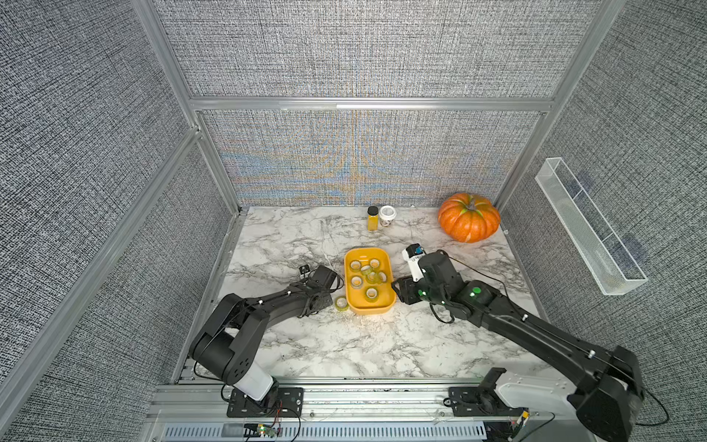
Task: Put the transparent tape into the storage box
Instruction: Pick up the tape at the center of the board, then place the tape in the storage box.
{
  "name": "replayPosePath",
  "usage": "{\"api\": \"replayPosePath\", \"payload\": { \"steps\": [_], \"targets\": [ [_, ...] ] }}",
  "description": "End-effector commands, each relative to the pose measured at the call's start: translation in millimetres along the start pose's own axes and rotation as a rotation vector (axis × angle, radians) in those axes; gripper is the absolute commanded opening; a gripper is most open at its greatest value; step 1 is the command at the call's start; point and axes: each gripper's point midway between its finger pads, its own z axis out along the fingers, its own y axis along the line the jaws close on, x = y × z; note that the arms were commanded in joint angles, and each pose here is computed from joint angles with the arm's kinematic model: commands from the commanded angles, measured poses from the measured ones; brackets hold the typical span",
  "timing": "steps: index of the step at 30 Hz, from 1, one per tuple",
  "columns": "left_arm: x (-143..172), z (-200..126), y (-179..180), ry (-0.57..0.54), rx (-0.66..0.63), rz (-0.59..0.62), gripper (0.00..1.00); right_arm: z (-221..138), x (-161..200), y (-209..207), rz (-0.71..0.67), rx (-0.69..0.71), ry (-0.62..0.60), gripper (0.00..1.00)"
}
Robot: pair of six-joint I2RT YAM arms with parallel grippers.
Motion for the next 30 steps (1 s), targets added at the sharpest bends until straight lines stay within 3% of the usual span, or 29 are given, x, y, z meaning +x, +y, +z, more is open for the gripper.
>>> {"api": "replayPosePath", "payload": {
  "steps": [1, 9, 13, 22, 26, 30],
  "targets": [
    [27.3, -12.6, 8.4, 0.150, -0.014, 0.050, 0.00, -15.0, 10.3, -8.8, 0.034, 0.026, 0.005, 0.55],
    [-25.4, -101.9, -32.6, 0.057, 0.152, 0.099, 0.00, -31.9, 17.5, -14.9, 0.058, 0.014, -0.043, 0.55],
    [-35.8, -120.4, -60.0, 0.036, 0.237, 0.114, 0.00, -36.9, 14.4, -12.6, 0.071, -0.001, -0.058, 0.55],
    [-25.9, -98.6, -139.0, 0.064, 0.305, 0.209, 0.00, -34.6, 41.6, -17.5, 0.114, -0.023, -0.027, 0.55],
    [-33.8, -79.4, -149.0, 0.048, 0.253, 0.193, 0.00, -38.9, 48.9, -16.9, 0.137, -0.044, -0.028, 0.55],
    [-40.4, -63.4, -163.7, 0.038, 0.245, 0.209, 0.07, -43.0, 52.9, -18.6, 0.147, -0.046, -0.035, 0.55]
  ]
}}
